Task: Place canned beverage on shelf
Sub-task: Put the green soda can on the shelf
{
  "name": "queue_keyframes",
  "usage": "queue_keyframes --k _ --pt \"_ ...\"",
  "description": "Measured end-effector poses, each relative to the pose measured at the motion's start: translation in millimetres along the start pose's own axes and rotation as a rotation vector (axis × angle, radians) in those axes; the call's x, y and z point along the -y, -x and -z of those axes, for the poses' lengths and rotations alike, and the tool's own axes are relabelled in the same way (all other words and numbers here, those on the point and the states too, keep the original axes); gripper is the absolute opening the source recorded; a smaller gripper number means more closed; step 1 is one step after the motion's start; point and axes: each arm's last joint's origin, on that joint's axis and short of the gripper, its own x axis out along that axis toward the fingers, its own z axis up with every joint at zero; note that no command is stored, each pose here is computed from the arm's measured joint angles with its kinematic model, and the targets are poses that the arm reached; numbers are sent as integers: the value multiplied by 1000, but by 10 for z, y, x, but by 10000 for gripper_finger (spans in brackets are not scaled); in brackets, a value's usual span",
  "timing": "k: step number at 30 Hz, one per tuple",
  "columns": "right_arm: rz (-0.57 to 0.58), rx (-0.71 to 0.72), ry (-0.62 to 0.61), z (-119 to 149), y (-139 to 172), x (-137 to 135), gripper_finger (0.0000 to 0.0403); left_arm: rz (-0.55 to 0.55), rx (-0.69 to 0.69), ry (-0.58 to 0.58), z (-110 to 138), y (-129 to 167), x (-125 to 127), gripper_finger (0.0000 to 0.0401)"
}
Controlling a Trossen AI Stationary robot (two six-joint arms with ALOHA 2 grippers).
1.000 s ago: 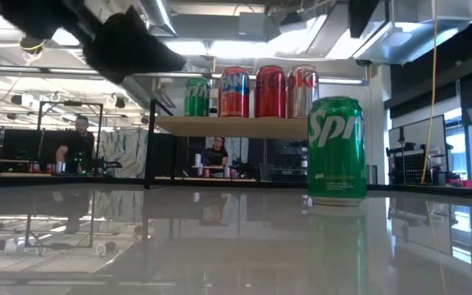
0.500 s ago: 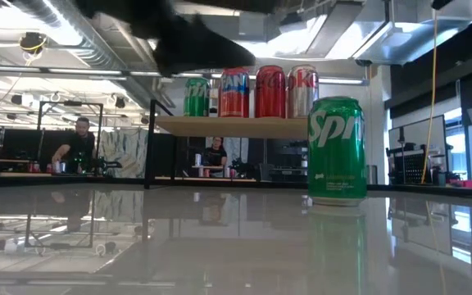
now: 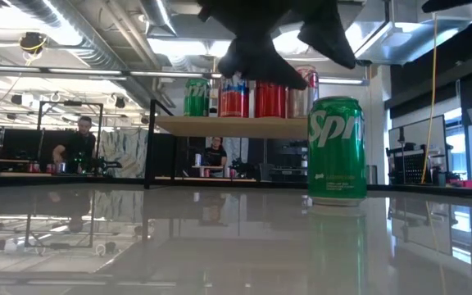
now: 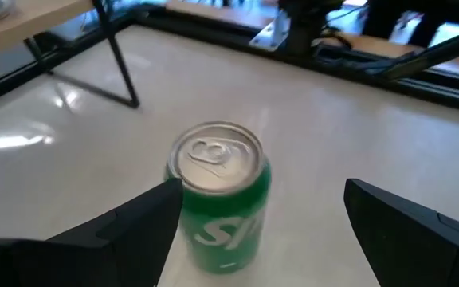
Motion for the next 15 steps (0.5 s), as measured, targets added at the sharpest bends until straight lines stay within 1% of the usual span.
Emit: queue_keyframes --k 3,5,8,10,11,15 --pt "7 57 -10 64 -31 -6 397 -40 -32 15 -138 0 -13 339" --pt "9 78 -22 108 -50 -11 397 -54 -12 45 -193 -7 -28 339" --pt "16 81 -6 108 -52 6 397 -56 28 84 -238 -47 -45 339" --pt "15 86 -9 98 -48 10 397 -57 71 125 -237 -150 -50 339" --pt "15 89 -9 96 -48 10 397 -61 78 126 -224 -199 -59 339" --pt "16 49 -6 115 -52 10 397 -112 89 71 -16 -401 -46 339"
